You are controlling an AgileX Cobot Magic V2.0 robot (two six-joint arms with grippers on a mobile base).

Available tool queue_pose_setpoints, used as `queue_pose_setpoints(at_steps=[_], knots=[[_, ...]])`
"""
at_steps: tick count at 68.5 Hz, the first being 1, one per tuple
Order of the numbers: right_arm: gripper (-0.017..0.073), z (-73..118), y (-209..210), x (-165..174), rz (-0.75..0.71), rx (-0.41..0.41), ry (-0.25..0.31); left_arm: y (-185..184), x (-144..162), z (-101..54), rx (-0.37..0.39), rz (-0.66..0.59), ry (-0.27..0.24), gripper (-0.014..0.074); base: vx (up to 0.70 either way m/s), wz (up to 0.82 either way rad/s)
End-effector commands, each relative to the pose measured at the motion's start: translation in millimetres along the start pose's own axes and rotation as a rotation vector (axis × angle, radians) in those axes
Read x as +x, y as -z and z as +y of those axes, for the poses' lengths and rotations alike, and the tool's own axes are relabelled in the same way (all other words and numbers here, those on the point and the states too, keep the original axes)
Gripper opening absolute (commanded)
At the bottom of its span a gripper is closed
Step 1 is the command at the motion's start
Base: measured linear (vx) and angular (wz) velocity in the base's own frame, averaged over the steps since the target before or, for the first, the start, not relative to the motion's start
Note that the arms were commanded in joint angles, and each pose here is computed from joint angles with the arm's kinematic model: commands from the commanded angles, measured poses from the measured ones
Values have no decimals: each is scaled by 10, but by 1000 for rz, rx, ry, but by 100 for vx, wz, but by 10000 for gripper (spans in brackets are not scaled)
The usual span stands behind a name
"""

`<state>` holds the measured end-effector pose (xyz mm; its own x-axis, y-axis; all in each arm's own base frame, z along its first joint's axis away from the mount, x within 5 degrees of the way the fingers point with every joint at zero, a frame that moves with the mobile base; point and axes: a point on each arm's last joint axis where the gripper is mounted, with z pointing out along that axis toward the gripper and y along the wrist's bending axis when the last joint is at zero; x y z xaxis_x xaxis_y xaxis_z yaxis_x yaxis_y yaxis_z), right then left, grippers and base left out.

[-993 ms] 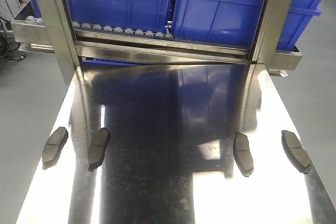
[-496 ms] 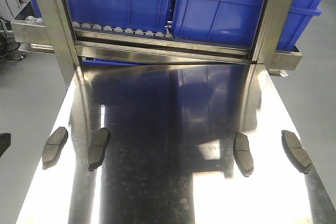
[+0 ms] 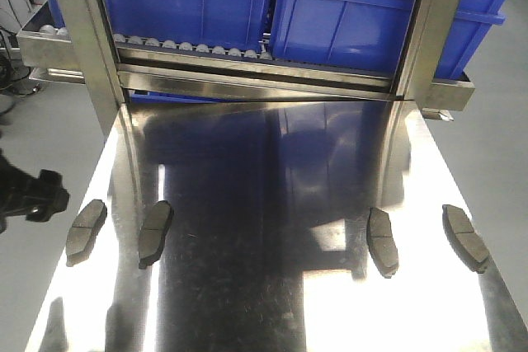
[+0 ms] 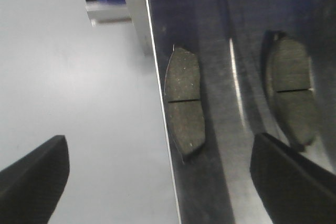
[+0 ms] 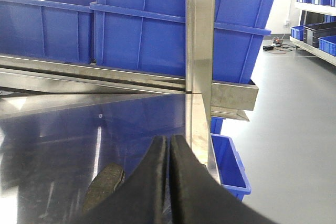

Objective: Move and align brake pads A on conveyor
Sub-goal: 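Lower the left gripper onto the brake pad nearest the left arm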

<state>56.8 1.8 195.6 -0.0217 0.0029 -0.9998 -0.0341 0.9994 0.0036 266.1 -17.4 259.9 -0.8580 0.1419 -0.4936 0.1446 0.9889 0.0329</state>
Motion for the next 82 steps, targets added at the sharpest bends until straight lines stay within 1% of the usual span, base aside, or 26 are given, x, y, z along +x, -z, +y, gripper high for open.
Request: queue_pose_setpoints(at_steps=[1,3,16,19,25,45,65,68,82], knots=[[-3,-1,3,-16,-71,4,11,-87,-249,-44,15,-26,-43,645,0,0],[-3,-1,3,-16,-71,4,11,-144,-285,-45,18,-12,-52,643,0,0],[-3,-1,3,-16,-71,4,11,-467,-445,-43,40,81,-42,638,0,0],[-3,-1,3,-16,-71,4,11,-525,-470,-51,54,101,-52,636,0,0],[-3,-1,3,-16,-71,4,11,-644,-483,-68,79,150,-57,627,0,0],[-3,-1,3,-16,-71,4,11,-964,-418,-73,90,250,-53,615,0,0],[-3,-1,3,-16,-71,4,11,-1110,-368,-76,94,292,-51,592,0,0],[-3,-1,3,-16,-71,4,11,-1127,-362,-81,99,297,-44,588,0,0],[-3,-1,3,-16,-71,4,11,-1123,-363,-86,104,297,-38,585,0,0]])
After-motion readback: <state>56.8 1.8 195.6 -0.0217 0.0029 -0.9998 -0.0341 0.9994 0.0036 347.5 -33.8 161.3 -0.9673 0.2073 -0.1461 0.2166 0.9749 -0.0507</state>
